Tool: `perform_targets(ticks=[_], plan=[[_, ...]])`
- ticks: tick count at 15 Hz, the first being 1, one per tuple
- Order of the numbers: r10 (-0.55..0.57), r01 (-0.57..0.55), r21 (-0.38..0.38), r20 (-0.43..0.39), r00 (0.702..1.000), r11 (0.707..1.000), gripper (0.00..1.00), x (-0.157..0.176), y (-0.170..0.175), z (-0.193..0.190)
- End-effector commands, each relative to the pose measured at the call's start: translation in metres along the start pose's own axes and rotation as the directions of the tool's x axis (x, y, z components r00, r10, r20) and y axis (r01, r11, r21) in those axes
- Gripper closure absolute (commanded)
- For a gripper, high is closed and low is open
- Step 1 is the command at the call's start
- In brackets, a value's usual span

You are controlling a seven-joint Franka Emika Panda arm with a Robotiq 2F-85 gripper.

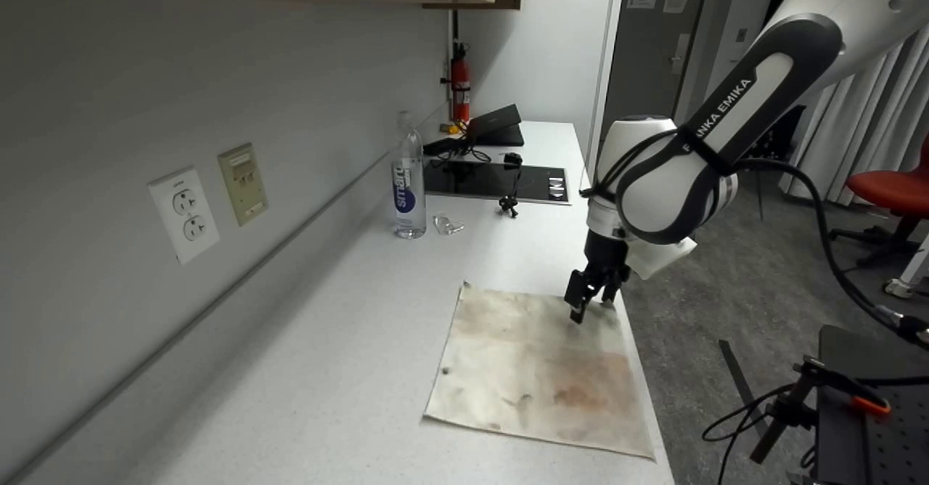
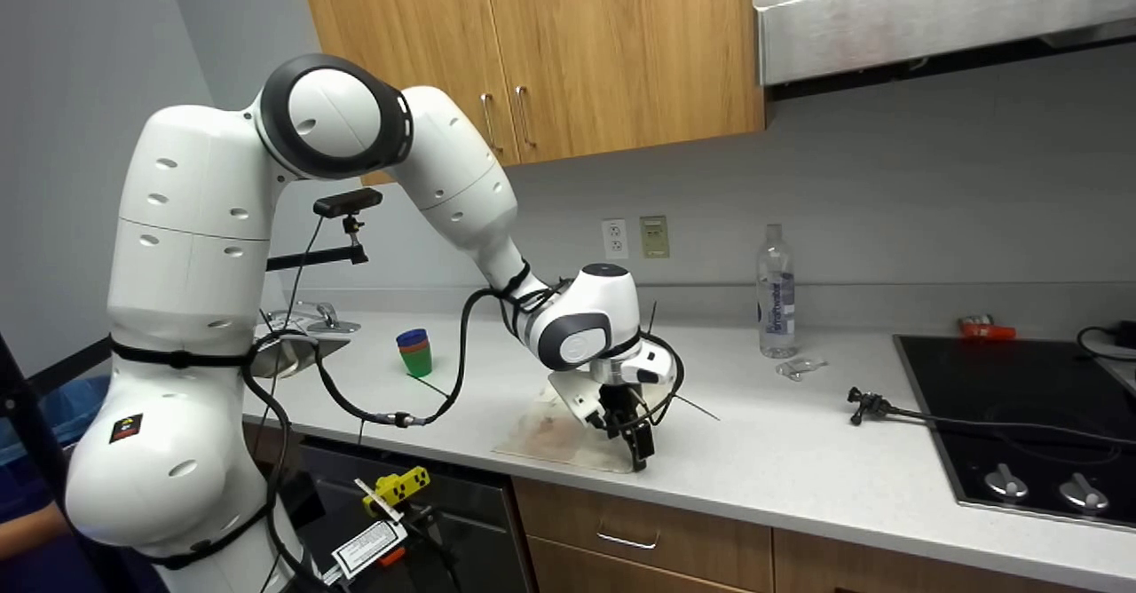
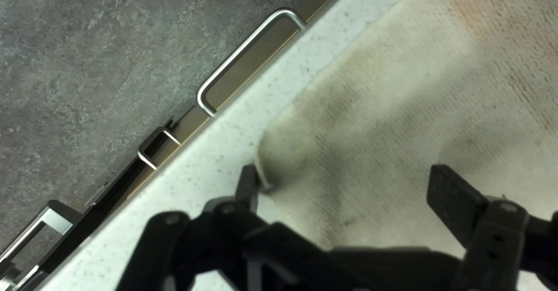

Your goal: Fold the cloth on the countertop into a triangle twice

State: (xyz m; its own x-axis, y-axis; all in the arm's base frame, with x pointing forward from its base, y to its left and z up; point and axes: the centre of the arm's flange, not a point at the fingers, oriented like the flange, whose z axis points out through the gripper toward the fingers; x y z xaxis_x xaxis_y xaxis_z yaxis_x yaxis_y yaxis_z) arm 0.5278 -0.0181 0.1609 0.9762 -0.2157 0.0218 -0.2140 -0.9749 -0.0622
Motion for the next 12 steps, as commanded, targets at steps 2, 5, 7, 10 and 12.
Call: perform_targets(ticks=[2,5,7,10,12], plan=[[0.036,-0.036,0.021,-0.007,0.999,0.999,0.13,0.006,-0.009,-0.003],[0.044,-0.044,0.008,-0.011,0.999,0.999,0.44,0.005,-0.008,-0.005],[0.058,-0.058,0.001,-0.016,0.998,0.998,0.61,0.005,-0.005,-0.006],[0.071,-0.072,-0.016,-0.028,0.997,0.997,0.82,0.005,-0.002,-0.011],[0.079,-0.08,-0.039,-0.038,0.996,0.996,0.98,0.005,-0.001,-0.017]])
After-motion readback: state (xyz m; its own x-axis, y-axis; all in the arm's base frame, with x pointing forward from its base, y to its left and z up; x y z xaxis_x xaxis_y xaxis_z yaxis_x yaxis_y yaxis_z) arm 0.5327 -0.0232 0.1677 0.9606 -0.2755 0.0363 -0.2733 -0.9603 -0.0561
